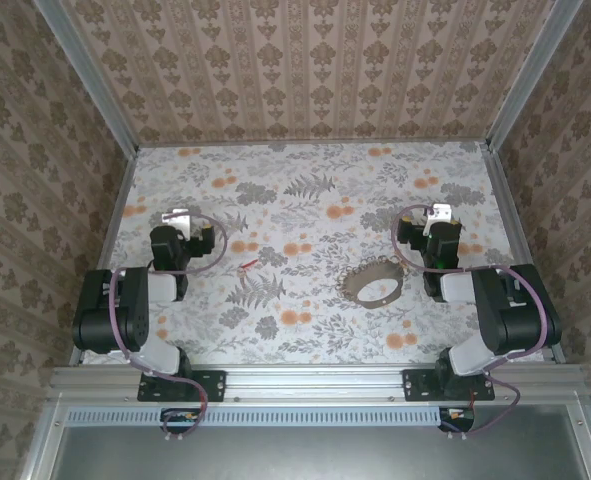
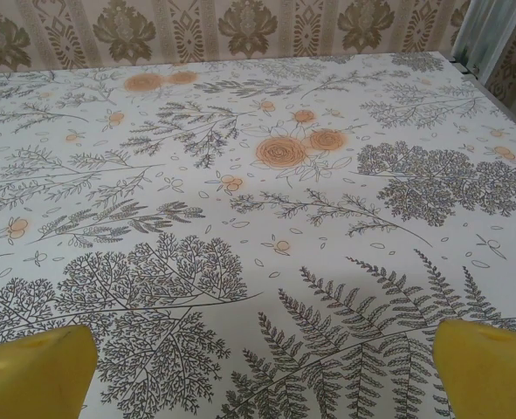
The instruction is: Put the keys on the keyring
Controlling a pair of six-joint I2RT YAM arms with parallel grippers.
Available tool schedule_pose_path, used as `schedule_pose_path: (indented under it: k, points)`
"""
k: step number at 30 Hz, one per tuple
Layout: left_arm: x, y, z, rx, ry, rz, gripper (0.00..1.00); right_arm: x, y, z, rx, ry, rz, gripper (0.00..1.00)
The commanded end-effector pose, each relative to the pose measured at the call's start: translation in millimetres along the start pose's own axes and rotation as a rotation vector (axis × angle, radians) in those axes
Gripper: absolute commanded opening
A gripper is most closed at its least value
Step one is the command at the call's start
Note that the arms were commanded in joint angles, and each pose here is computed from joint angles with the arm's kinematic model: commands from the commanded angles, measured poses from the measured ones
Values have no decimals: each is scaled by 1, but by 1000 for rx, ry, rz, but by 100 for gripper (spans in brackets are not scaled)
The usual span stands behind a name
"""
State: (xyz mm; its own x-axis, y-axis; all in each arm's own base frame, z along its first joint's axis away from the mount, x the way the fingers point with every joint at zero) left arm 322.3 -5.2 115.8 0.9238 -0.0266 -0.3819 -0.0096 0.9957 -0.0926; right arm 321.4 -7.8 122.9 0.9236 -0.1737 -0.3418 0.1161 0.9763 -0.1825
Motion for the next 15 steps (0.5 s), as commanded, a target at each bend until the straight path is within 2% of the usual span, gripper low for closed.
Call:
schedule_pose_path:
  k: [1,15]
  points:
    - [0,0,7,14,-23,-11,100,-2,-1,2,14,-21,-18,100]
    - [1,1,7,7,-19,-13,100,-1,-1,2,15,-16,-17,100]
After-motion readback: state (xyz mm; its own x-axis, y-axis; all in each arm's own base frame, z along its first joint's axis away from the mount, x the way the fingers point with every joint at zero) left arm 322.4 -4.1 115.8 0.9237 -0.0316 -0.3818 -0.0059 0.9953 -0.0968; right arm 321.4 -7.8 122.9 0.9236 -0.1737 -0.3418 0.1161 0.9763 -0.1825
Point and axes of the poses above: each hand's point on the last joint's axis, 136 mm out from that joint toward the fingers, its own x axis out along the fingers, its own y axis along the line the jaws close on, z = x × y, the point moved 8 cm from there along -x, back along the fingers, and after that the axes turned 10 degrees about -x, right-handed, at the moved point
